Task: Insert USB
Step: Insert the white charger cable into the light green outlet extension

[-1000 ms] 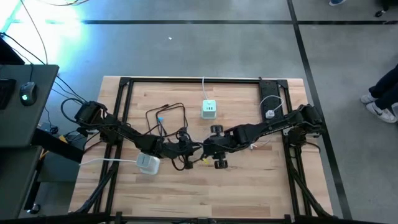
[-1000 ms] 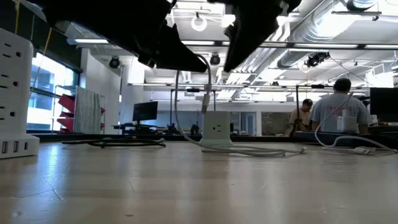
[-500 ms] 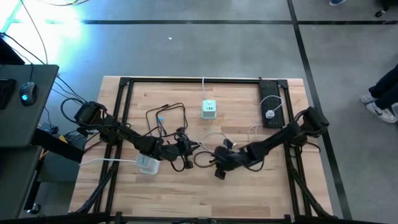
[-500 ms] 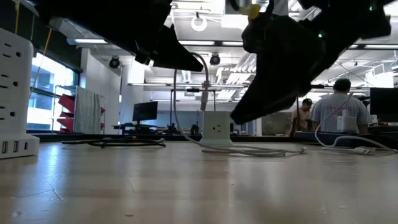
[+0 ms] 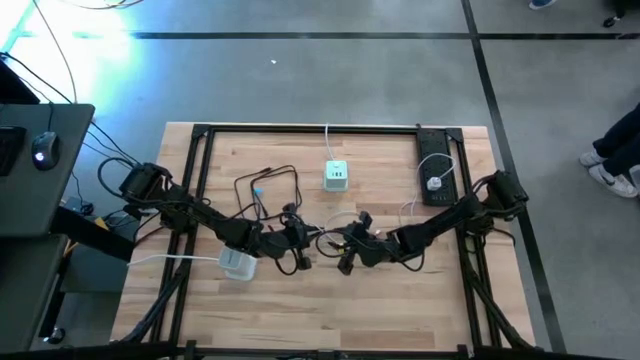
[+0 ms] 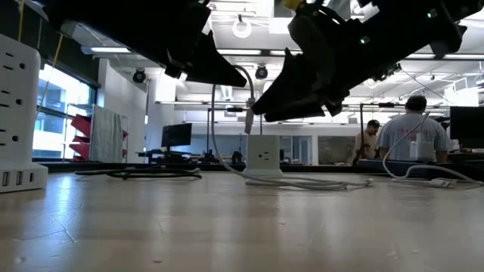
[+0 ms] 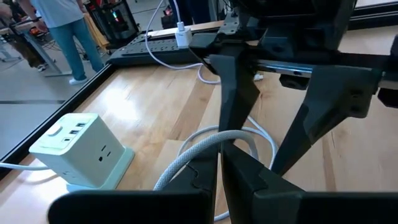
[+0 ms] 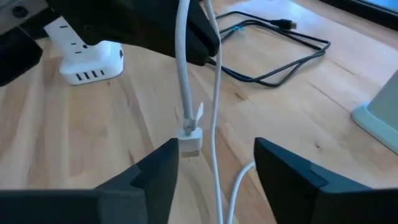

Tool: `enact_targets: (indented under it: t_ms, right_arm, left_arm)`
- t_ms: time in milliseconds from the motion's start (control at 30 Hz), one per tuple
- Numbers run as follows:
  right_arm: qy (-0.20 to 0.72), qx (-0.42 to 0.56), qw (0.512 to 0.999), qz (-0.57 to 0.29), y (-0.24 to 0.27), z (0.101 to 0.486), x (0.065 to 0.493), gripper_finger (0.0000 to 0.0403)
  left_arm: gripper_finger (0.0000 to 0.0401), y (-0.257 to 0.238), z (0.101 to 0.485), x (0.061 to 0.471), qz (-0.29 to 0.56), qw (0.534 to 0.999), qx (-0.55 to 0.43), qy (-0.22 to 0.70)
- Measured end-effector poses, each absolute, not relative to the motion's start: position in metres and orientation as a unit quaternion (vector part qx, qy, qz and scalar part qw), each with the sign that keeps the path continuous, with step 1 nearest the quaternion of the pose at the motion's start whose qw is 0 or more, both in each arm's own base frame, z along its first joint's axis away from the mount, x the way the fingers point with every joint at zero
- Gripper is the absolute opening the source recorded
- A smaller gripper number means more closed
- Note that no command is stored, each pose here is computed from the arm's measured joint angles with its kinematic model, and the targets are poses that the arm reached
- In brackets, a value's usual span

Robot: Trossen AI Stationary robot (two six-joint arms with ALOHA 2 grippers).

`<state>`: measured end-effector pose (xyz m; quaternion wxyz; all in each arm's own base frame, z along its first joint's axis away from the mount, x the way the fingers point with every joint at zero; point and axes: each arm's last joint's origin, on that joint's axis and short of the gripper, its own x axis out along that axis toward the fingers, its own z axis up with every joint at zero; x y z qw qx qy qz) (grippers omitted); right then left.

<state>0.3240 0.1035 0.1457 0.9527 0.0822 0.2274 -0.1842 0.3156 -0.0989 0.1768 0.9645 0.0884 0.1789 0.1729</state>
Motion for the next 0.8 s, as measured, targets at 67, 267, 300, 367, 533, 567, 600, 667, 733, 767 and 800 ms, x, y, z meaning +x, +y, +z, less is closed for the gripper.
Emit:
enact_targets:
  t_ms: [67, 267, 300, 367, 533, 567, 600, 667, 733, 767, 800]
  right_arm:
    - [0.224, 0.087, 0.954, -0.176, 0.1016, 0.1468, 0.3259, 0.0219]
    - [0.214, 0.088, 0.961, -0.153, 0.0969, 0.1486, 0.3314, 0.0224]
    - [0.215, 0.087, 0.961, -0.154, 0.0962, 0.1484, 0.3315, 0.0224]
    - [0.219, 0.083, 0.960, -0.154, 0.0957, 0.1475, 0.3312, 0.0220]
    - [0.224, 0.082, 0.961, -0.141, 0.0964, 0.1473, 0.3313, 0.0191]
    - [0.224, 0.083, 0.961, -0.139, 0.0965, 0.1474, 0.3314, 0.0185]
    - [0.224, 0.084, 0.961, -0.138, 0.0960, 0.1474, 0.3316, 0.0179]
    - [0.227, 0.085, 0.961, -0.134, 0.0955, 0.1470, 0.3319, 0.0169]
    - [0.227, 0.085, 0.961, -0.134, 0.0957, 0.1453, 0.3325, 0.0164]
    - [0.228, 0.083, 0.961, -0.134, 0.0957, 0.1441, 0.3328, 0.0162]
    - [0.229, 0.079, 0.961, -0.133, 0.0958, 0.1427, 0.3332, 0.0162]
  left_arm:
    - [0.0000, -0.0988, 0.1769, 0.3157, 0.173, 0.964, 0.088, 0.179]
    - [0.0000, -0.0983, 0.1770, 0.3159, 0.175, 0.964, 0.088, 0.178]
    - [0.0000, -0.0982, 0.1770, 0.3159, 0.175, 0.964, 0.088, 0.178]
    - [0.0000, -0.0980, 0.1770, 0.3160, 0.175, 0.964, 0.088, 0.178]
    - [0.0000, -0.0979, 0.1770, 0.3159, 0.178, 0.964, 0.088, 0.177]
    - [0.0000, -0.0979, 0.1771, 0.3159, 0.177, 0.964, 0.088, 0.177]
    - [0.0000, -0.0977, 0.1772, 0.3160, 0.178, 0.964, 0.088, 0.176]
    - [0.0000, -0.0977, 0.1774, 0.3161, 0.178, 0.964, 0.087, 0.175]
    - [0.0000, -0.0974, 0.1775, 0.3162, 0.179, 0.964, 0.087, 0.175]
    - [0.0000, -0.0973, 0.1775, 0.3163, 0.179, 0.964, 0.087, 0.175]
    - [0.0000, -0.0972, 0.1775, 0.3163, 0.179, 0.964, 0.087, 0.175]
